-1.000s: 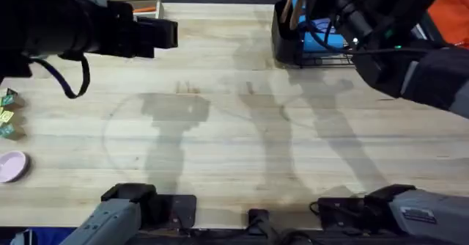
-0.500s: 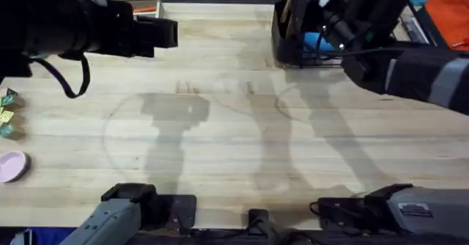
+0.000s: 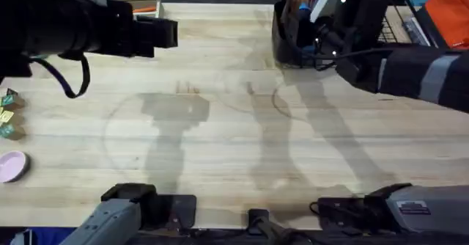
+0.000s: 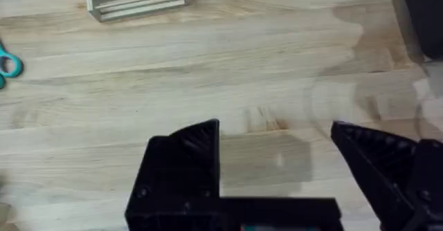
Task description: Pick up the spoon on the table one by one and put them onto the rack
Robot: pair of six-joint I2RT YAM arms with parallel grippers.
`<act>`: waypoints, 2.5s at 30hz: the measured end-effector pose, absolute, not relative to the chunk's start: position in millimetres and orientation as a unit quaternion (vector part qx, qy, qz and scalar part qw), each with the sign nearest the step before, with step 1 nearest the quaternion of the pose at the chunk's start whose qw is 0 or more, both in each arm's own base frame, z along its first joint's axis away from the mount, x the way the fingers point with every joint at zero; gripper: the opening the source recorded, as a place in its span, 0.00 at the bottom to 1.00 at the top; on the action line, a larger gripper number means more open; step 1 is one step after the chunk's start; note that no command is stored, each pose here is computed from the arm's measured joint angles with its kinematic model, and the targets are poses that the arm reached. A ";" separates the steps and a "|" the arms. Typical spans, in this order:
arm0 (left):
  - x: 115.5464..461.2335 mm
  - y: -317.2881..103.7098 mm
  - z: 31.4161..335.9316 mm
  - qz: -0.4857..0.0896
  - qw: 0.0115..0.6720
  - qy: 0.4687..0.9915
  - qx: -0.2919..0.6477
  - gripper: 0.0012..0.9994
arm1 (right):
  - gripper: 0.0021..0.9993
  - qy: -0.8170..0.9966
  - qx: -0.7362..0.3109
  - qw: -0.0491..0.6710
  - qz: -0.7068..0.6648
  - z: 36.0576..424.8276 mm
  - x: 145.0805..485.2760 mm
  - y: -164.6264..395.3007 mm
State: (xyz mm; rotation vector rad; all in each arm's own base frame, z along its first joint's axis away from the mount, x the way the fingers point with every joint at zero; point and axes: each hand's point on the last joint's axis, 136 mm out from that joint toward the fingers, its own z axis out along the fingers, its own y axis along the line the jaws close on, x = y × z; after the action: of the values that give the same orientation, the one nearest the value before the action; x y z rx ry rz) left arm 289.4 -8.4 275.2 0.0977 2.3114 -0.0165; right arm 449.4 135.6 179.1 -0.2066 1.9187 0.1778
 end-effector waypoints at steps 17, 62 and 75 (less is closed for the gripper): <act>289.4 -8.4 275.2 -0.007 0.402 0.915 0.039 0.99 | 0.38 0.821 -0.087 0.559 0.075 175.0 447.9 135.2; 289.2 -8.4 274.8 -0.007 0.401 0.915 0.039 0.99 | 1.00 0.831 -0.093 0.544 0.075 197.6 420.1 129.9; 288.0 -8.4 273.7 -0.007 0.398 0.916 0.039 0.99 | 1.00 0.904 -0.107 0.411 0.046 186.2 367.1 111.8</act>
State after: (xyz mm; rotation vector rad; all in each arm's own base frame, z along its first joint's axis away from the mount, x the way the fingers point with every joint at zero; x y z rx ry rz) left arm 288.0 -8.4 273.7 0.0979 2.3198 -0.0169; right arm 367.1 111.8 186.2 -0.2689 2.2766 0.1163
